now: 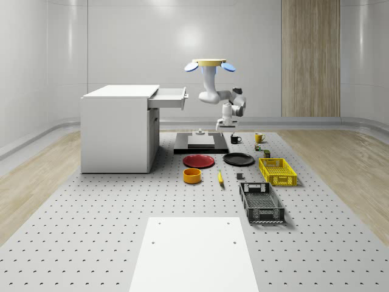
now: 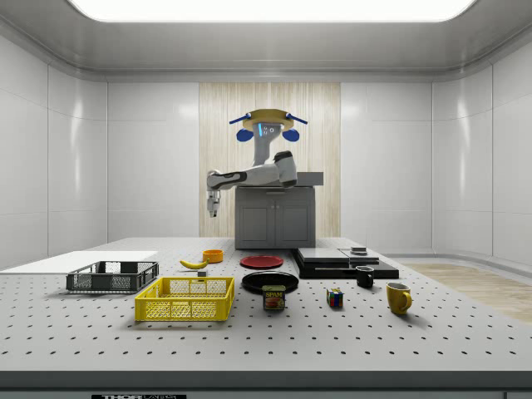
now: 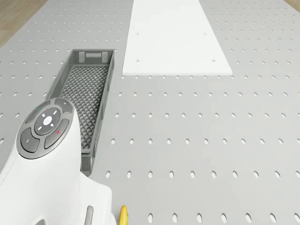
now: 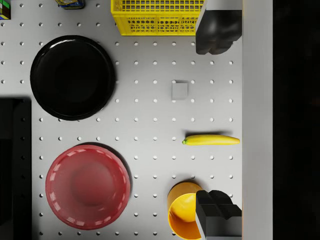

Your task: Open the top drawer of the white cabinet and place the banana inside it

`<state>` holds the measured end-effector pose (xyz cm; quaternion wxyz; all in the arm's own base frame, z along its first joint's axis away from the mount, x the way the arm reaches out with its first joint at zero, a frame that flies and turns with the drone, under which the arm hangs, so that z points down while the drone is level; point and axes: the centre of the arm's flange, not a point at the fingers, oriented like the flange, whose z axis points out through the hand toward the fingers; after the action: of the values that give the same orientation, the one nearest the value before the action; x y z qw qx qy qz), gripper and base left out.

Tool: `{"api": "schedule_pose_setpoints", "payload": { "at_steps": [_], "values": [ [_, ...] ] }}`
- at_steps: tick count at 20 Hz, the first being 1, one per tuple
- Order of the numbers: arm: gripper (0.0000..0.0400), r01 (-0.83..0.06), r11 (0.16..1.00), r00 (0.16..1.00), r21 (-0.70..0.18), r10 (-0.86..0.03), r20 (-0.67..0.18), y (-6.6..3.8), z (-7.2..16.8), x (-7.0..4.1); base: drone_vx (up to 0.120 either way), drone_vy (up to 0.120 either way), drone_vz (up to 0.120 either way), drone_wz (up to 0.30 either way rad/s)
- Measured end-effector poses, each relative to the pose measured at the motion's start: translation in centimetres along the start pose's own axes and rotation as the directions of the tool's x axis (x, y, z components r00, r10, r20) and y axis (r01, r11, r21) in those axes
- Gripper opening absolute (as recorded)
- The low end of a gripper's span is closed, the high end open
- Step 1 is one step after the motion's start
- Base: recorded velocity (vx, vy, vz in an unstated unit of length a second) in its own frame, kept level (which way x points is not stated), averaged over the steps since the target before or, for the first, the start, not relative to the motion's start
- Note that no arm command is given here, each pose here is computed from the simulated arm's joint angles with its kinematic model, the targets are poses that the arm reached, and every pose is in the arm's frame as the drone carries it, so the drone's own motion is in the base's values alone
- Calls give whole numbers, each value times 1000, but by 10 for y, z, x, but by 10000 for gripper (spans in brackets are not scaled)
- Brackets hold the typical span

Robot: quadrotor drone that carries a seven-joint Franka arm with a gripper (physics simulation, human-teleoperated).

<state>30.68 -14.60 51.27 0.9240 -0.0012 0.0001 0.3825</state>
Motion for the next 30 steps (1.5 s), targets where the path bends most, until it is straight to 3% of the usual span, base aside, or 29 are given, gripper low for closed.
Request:
{"api": "schedule_pose_setpoints", "payload": {
  "at_steps": [9, 23, 30],
  "values": [
    [400, 0, 1000, 1000, 0, 0, 0, 0, 0, 0, 4, 0, -120, 0],
    [400, 0, 1000, 1000, 0, 0, 0, 0, 0, 0, 120, 0, -120, 0],
    [400, 0, 1000, 1000, 0, 0, 0, 0, 0, 0, 6, 0, -120, 0]
  ]
}}
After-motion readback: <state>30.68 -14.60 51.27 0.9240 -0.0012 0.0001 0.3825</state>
